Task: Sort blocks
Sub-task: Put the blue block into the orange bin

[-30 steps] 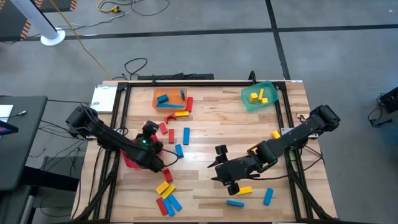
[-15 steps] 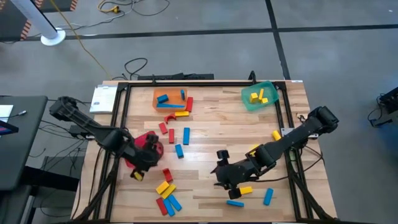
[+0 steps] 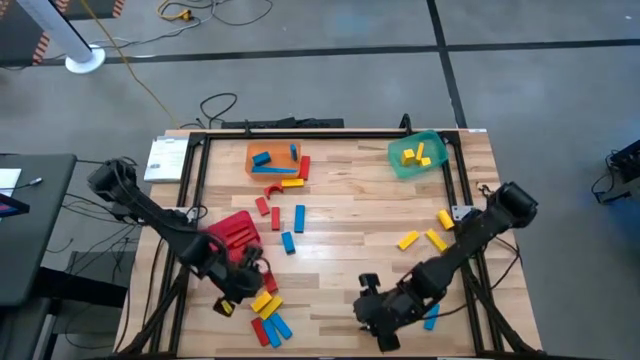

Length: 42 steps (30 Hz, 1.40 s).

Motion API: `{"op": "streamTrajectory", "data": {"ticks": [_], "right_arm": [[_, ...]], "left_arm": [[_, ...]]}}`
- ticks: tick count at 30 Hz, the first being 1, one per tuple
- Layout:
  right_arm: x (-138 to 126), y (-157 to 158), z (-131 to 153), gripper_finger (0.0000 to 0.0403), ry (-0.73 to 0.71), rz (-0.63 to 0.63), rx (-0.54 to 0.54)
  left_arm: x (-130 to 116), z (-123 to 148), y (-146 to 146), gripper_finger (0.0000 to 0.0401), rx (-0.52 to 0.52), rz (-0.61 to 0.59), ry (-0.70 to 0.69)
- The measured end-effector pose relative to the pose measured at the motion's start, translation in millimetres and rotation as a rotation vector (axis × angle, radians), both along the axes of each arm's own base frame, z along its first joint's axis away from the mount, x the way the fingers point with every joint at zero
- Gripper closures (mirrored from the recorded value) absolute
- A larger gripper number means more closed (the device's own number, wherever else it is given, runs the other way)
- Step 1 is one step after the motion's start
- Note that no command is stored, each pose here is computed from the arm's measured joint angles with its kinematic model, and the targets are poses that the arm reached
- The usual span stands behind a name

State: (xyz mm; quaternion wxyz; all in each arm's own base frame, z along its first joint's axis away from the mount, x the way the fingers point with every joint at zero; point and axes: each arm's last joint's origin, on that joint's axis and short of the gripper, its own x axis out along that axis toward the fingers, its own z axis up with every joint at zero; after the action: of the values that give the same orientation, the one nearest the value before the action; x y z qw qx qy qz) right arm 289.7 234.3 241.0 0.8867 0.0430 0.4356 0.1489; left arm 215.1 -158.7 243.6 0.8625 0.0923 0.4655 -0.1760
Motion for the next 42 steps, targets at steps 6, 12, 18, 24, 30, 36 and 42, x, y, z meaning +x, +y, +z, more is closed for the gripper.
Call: {"op": "streamTrajectory", "data": {"ticks": [6,12,18,24,30,36,42], "right_arm": [[-14,17,-2,0.0180,0.001,-0.019,0.004],[-18,22,-2,0.0180,-0.009,-0.048,0.009],[-23,26,-2,0.0180,-0.001,-0.064,0.013],[-34,28,-12,0.0180,0.096,-0.138,0.015],[-43,44,-47,0.0180,0.216,-0.150,-0.039],[-55,51,-74,0.0180,0.327,-0.212,-0.121],[-53,57,-95,0.0180,0.354,-0.213,-0.148]], "left_arm": [[8,-24,-24,0.0216,-0.018,0.001,0.039],[10,-42,-31,0.0216,-0.031,0.097,0.124],[7,-47,-39,0.0216,-0.070,0.161,0.154],[13,-42,-45,0.0216,-0.142,0.138,0.072],[21,-36,-48,0.0216,-0.101,0.095,-0.083],[26,-32,-48,0.0216,-0.083,0.064,-0.155],[36,-29,-41,0.0216,-0.077,0.063,-0.203]]}}
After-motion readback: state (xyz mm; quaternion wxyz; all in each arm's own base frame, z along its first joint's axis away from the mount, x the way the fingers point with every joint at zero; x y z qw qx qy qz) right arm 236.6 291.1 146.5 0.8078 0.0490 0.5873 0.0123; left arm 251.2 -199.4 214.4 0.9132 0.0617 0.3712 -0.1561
